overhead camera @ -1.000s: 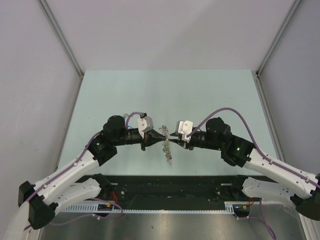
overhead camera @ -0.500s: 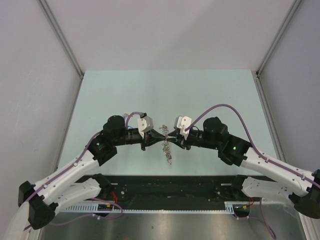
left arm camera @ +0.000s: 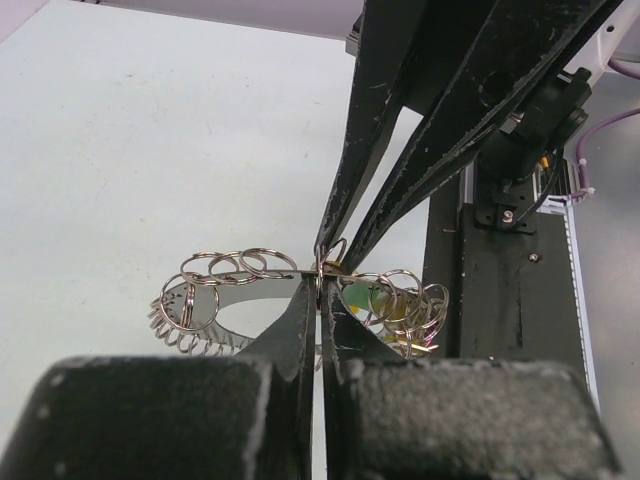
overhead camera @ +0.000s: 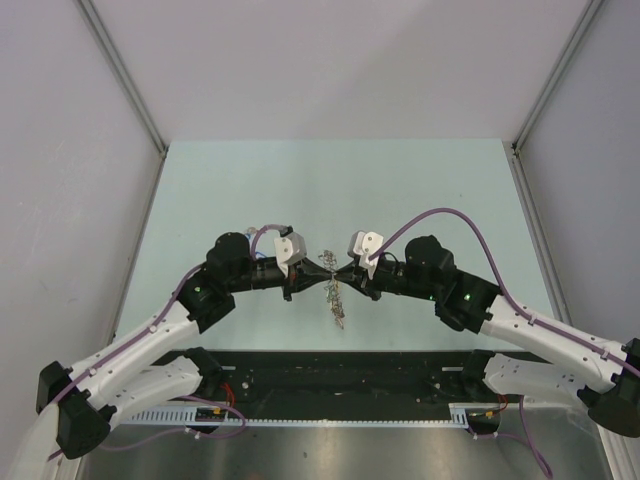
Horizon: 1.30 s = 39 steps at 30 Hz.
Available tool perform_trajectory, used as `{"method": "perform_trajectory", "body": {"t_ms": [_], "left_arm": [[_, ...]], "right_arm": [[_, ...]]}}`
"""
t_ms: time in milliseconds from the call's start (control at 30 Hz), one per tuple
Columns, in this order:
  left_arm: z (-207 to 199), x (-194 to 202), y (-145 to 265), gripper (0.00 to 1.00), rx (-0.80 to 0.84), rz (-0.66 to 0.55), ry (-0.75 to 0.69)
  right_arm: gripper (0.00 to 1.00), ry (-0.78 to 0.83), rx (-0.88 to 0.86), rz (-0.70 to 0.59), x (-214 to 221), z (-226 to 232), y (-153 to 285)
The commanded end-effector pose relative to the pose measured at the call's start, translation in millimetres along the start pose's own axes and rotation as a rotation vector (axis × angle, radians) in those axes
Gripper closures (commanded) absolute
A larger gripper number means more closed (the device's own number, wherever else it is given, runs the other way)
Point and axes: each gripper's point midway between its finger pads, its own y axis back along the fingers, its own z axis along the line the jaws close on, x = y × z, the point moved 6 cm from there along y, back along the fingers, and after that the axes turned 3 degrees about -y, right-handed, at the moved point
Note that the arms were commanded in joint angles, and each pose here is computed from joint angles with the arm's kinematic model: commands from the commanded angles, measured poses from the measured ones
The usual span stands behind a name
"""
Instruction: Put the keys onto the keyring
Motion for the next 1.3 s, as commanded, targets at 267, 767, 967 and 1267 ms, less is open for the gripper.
{"method": "perform_trajectory", "body": {"t_ms": [267, 767, 967, 1267], "left_arm": [[2, -24, 3, 0.90, -0.031, -0.102, -0.038], [-6, -14, 4, 0.60, 0.096, 0.069, -0.016], [-7, -4, -5, 0.65, 0.175, 0.124, -0.001], [0, 6, -13, 0.71, 0.209, 0.183, -0.047]], "right_arm": [[1.00, 0.021, 0.011, -0.019, -3, -1, 0], [1.00, 0.137, -0.009, -0.018, -5, -3, 3], [1.00, 0.160, -0.024, -0.006, -3, -2, 5], [1.00, 0.182, -0.048, -0.004, -4, 1, 9]]}}
